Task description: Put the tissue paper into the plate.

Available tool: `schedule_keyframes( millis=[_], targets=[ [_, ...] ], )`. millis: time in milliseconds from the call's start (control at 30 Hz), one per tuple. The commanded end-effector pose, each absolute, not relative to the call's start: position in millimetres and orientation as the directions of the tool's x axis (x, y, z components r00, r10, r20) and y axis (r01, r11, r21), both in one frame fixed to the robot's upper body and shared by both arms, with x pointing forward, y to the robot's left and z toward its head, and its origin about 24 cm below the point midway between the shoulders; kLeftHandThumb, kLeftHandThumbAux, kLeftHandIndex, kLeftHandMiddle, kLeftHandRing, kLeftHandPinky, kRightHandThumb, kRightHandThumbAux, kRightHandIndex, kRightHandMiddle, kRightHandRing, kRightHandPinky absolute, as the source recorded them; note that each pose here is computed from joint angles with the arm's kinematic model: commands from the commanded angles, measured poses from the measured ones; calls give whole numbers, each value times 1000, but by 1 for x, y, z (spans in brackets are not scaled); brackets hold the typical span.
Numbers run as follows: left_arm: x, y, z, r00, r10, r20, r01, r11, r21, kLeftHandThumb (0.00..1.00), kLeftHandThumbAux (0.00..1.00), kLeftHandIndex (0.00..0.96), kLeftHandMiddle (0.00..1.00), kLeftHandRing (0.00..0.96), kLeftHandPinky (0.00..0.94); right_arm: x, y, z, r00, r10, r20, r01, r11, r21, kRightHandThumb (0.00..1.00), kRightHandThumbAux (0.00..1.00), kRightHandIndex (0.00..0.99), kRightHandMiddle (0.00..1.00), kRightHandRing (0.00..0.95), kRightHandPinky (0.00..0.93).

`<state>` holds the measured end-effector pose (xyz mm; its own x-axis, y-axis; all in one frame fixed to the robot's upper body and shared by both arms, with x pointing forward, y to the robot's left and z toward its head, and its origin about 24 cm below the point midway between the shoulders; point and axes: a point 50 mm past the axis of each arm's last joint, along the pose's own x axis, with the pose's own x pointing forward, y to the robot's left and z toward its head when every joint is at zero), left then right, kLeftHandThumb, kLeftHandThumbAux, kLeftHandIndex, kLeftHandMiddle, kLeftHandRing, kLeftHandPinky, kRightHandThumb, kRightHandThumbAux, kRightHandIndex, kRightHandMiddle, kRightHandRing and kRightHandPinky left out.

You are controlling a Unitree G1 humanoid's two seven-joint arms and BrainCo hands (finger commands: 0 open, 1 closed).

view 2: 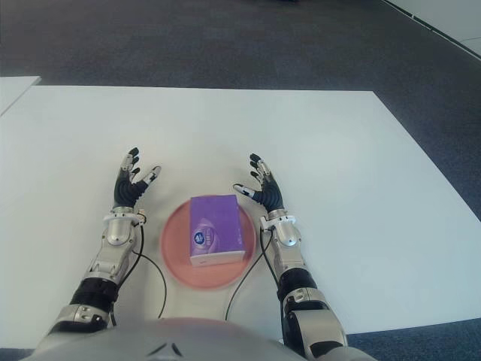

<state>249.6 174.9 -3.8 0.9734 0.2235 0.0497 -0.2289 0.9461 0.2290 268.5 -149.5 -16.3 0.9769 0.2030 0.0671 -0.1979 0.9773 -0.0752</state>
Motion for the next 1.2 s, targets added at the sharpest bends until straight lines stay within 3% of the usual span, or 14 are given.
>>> schedule_keyframes(
  millis=[33,1200],
  targets=[
    [242,176,-8,971,233,45,-237,939,250,81,669,0,0,0,0,227,-153,-63,972,176,-156,-182,983,-23,0,757,22,0,0,0],
    [230,173,-24,973,230,-16,-218,943,250,0,602,0,0,0,0,228,-154,-58,985,128,-116,-132,991,-27,0,787,18,0,0,0]
  ],
)
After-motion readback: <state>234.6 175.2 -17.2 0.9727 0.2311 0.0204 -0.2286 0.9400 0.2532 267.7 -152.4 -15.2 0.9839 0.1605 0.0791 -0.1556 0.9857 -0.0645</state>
